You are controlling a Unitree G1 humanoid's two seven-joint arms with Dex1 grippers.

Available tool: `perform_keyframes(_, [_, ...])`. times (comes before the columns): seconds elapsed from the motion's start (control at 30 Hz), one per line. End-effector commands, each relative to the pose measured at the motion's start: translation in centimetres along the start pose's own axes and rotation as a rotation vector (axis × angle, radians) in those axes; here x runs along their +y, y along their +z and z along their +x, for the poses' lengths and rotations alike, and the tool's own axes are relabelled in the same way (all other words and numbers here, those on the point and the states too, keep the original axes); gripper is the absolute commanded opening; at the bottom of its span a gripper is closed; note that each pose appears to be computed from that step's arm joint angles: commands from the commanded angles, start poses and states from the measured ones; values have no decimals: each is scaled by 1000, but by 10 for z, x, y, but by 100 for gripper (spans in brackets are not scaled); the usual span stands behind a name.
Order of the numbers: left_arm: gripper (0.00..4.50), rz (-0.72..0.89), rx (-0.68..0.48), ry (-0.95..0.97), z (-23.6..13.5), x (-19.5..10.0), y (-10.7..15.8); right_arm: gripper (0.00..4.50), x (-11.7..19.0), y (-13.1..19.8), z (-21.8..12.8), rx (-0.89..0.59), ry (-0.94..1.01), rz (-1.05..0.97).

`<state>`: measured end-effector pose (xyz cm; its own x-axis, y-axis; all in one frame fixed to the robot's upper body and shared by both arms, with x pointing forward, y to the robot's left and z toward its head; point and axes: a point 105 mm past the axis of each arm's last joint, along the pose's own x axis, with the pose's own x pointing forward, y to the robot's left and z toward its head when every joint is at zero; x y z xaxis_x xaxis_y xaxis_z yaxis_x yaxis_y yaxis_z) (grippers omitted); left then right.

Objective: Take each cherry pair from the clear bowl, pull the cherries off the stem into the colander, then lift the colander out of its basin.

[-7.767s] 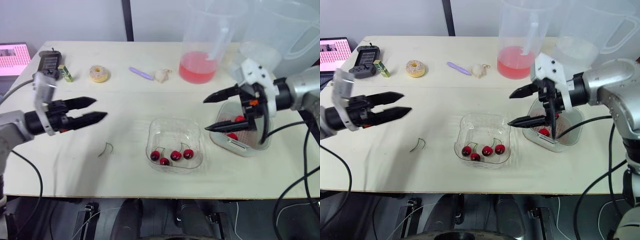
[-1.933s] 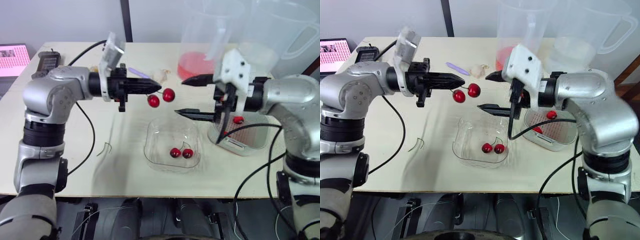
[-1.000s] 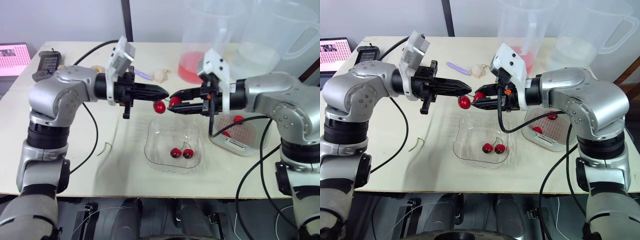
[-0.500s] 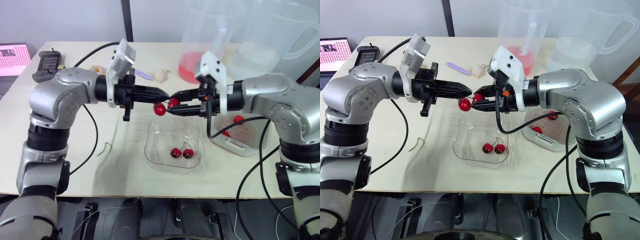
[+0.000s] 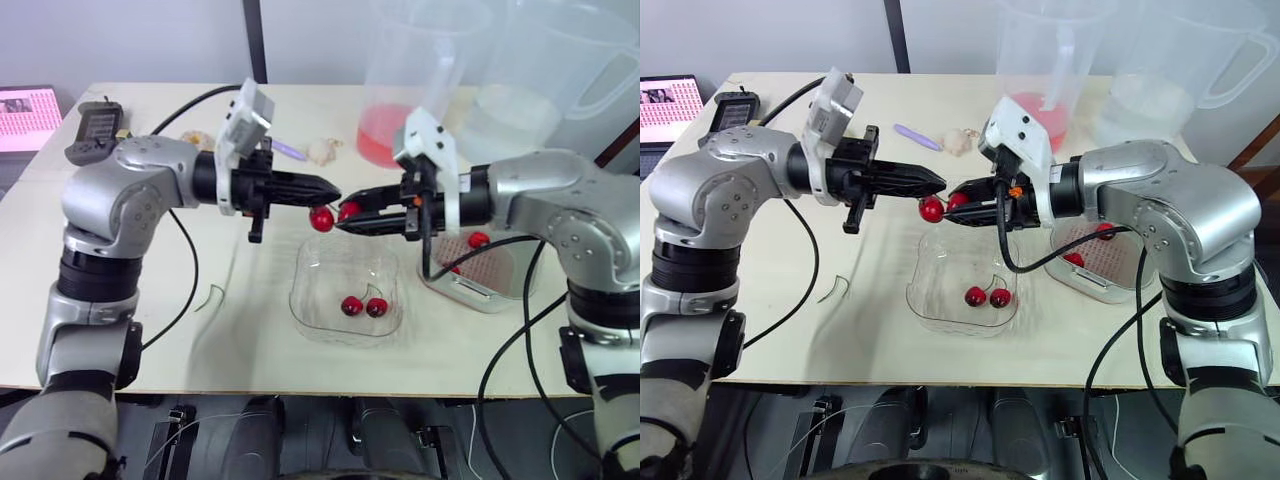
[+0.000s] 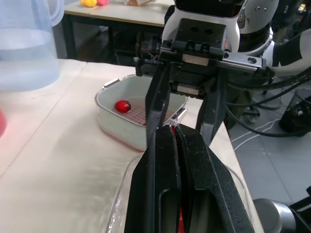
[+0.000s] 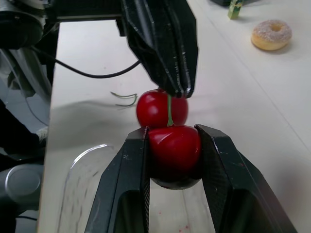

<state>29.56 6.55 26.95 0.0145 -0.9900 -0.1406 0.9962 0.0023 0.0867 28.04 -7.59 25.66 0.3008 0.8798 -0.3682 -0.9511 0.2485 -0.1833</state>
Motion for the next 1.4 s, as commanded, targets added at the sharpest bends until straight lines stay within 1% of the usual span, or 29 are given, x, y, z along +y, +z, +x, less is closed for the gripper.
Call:
perform_keyframes(0.03, [0,49,-23,2,-3,-3,12,115,0,-5,-8,20,-12,-3])
perform_keyframes(0.47, [0,52,-29,3,-3,-2,13,115,-12,-20,-23,55,-79,41])
perform_keyframes(0.6, [0,55,-34,11,-3,-2,13,115,-25,-22,-41,68,-149,38])
perform_keyframes(0.67, [0,59,-38,17,-3,0,13,115,-35,-28,-57,111,-207,14])
perform_keyframes(0.77, [0,69,-52,27,-2,1,14,115,-53,-47,-86,223,-319,-7])
perform_keyframes(0.83, [0,78,-68,35,-1,2,15,115,-64,-72,-110,357,-390,-23])
perform_keyframes(0.9, [0,85,-82,41,0,3,16,115,-67,-96,-125,455,-417,-14])
perform_keyframes(0.97, [0,87,-88,45,1,4,16,115,-68,-112,-133,517,-425,-15])
perform_keyframes(1.07, [0,90,-99,52,3,4,16,115,-67,-135,-134,565,-431,16])
perform_keyframes(1.13, [0,90,-109,56,4,5,17,203,-67,-148,-134,594,-433,25])
perform_keyframes(1.17, [0,90,-111,57,5,5,17,228,-67,-151,-134,598,-434,26])
perform_keyframes(1.3, [0,87,-122,61,6,6,19,410,-69,-138,-137,567,-443,20])
perform_keyframes(1.33, [0,87,-125,63,6,6,19,448,-70,-132,-137,549,-445,15])
perform_keyframes(1.4, [0,93,-135,75,5,9,21,448,-78,-113,-135,479,-470,-20])
